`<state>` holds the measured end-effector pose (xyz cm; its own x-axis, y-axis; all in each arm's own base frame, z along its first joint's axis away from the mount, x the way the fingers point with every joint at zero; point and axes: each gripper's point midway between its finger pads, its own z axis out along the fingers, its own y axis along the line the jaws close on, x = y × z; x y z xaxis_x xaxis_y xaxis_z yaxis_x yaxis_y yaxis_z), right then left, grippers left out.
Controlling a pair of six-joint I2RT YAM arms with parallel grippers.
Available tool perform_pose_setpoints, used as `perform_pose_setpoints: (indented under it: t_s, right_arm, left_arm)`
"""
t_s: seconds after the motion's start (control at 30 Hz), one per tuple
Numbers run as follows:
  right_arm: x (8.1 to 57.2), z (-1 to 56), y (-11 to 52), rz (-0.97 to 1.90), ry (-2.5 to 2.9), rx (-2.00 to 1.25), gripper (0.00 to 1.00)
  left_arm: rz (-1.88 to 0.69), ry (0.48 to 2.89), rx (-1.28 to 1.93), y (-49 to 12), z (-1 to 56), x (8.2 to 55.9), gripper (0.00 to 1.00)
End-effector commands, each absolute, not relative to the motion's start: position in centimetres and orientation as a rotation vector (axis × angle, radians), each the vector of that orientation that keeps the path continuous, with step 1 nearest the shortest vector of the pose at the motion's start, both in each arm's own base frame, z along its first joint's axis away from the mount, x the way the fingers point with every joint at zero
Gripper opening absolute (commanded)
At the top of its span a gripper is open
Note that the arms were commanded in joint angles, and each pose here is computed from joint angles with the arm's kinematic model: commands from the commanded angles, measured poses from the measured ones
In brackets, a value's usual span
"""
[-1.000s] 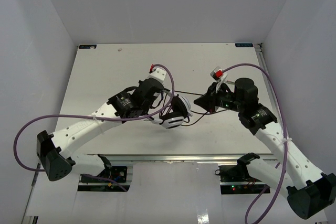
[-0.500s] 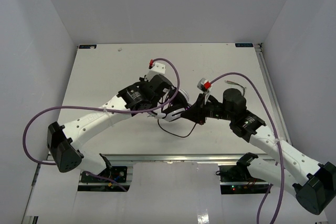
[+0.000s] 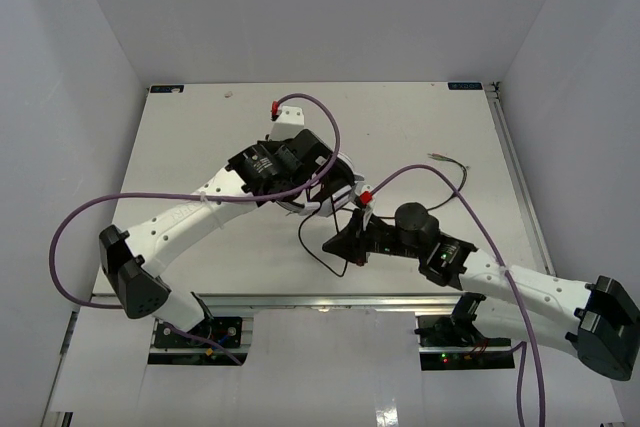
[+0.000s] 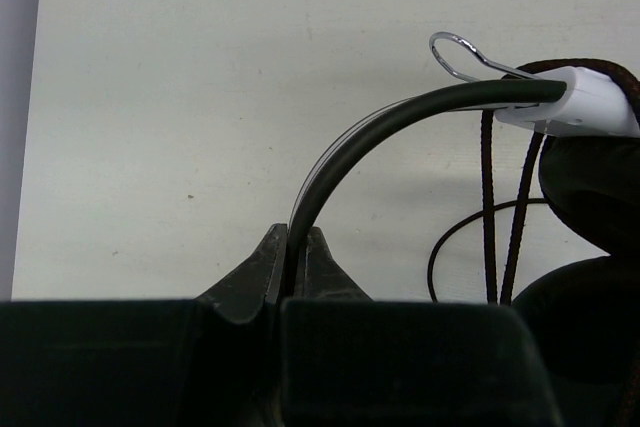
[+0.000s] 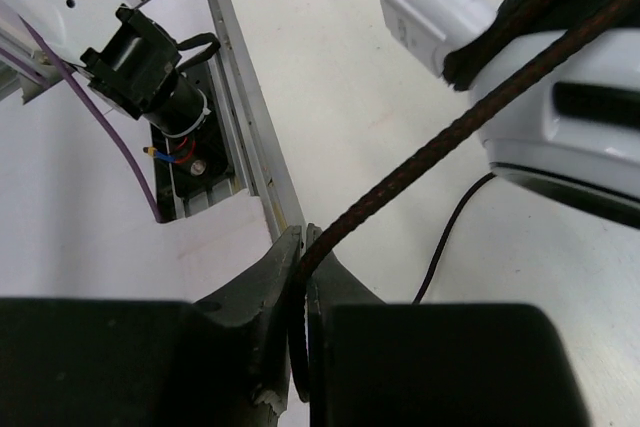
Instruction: Wrap the headphones
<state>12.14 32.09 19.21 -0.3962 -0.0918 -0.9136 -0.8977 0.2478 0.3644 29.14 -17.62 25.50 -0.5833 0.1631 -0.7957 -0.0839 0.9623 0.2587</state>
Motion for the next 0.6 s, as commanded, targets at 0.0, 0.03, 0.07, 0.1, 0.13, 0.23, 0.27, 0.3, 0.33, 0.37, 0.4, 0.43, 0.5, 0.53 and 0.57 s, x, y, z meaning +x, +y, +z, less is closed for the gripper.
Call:
perform_pose_setpoints:
  t_s: [0.0, 0.03, 0.07, 0.1, 0.13, 0.23, 0.27, 0.3, 0.33, 0.37, 0.4, 0.43, 0.5, 0.53, 0.57]
  right_arm:
    - [12.9, 21.0, 32.8, 1.197, 1.611, -0.86, 0.08]
    - [13.3, 21.5, 32.5, 1.175, 1.605, -0.835, 0.08]
    - [13.8, 22.3, 32.2, 1.152, 1.595, -0.808, 0.08]
    - [14.6, 23.9, 31.8, 1.108, 1.572, -0.773, 0.08]
    - [15.4, 25.5, 31.4, 1.065, 1.55, -0.738, 0.08]
    - [17.4, 30.8, 28.8, 0.919, 1.499, -0.632, 0.08]
    - [17.9, 32.0, 27.9, 0.869, 1.492, -0.607, 0.08]
    - [18.4, 33.0, 26.9, 0.819, 1.486, -0.584, 0.08]
    - [18.6, 34.6, 26.1, 0.793, 1.476, -0.564, 0.08]
    - [19.0, 35.8, 25.5, 0.761, 1.474, -0.55, 0.08]
    - [19.4, 36.6, 24.9, 0.724, 1.477, -0.538, 0.08]
    - [19.6, 37.3, 24.5, 0.7, 1.474, -0.526, 0.08]
    - [20.6, 38.2, 23.7, 0.637, 1.481, -0.497, 0.08]
    - [20.8, 38.6, 23.4, 0.614, 1.479, -0.49, 0.08]
    - [21.1, 38.8, 23.1, 0.589, 1.481, -0.482, 0.08]
  left_arm:
    - [0.205, 2.045, -0.075, -17.2, 30.3, 30.2, 0.0]
    - [0.21, 2.051, -0.046, -17.3, 29.8, 30.1, 0.0]
    - [0.219, 2.061, -0.017, -17.4, 29.0, 30.0, 0.0]
    - [0.239, 2.073, 0.045, -17.1, 28.1, 29.7, 0.0]
    - [0.254, 2.081, 0.102, -16.8, 27.2, 29.4, 0.0]
    - [0.2, 2.059, 0.209, -16.9, 26.0, 28.8, 0.0]
    - [0.196, 2.052, 0.241, -16.6, 25.7, 28.5, 0.0]
    - [0.193, 2.044, 0.274, -16.3, 25.4, 28.1, 0.0]
    - [0.176, 2.027, 0.28, -16.4, 25.5, 28.2, 0.0]
    - [0.158, 2.012, 0.294, -16.5, 25.7, 28.1, 0.0]
    - [0.141, 1.997, 0.316, -16.5, 25.8, 27.9, 0.0]
    - [0.126, 1.988, 0.332, -16.7, 25.9, 27.8, 0.0]
    - [0.081, 1.966, 0.372, -17.1, 26.2, 27.4, 0.0]
    - [0.061, 1.958, 0.386, -17.3, 26.3, 27.3, 0.0]
    - [0.041, 1.956, 0.402, -17.6, 26.4, 27.1, 0.0]
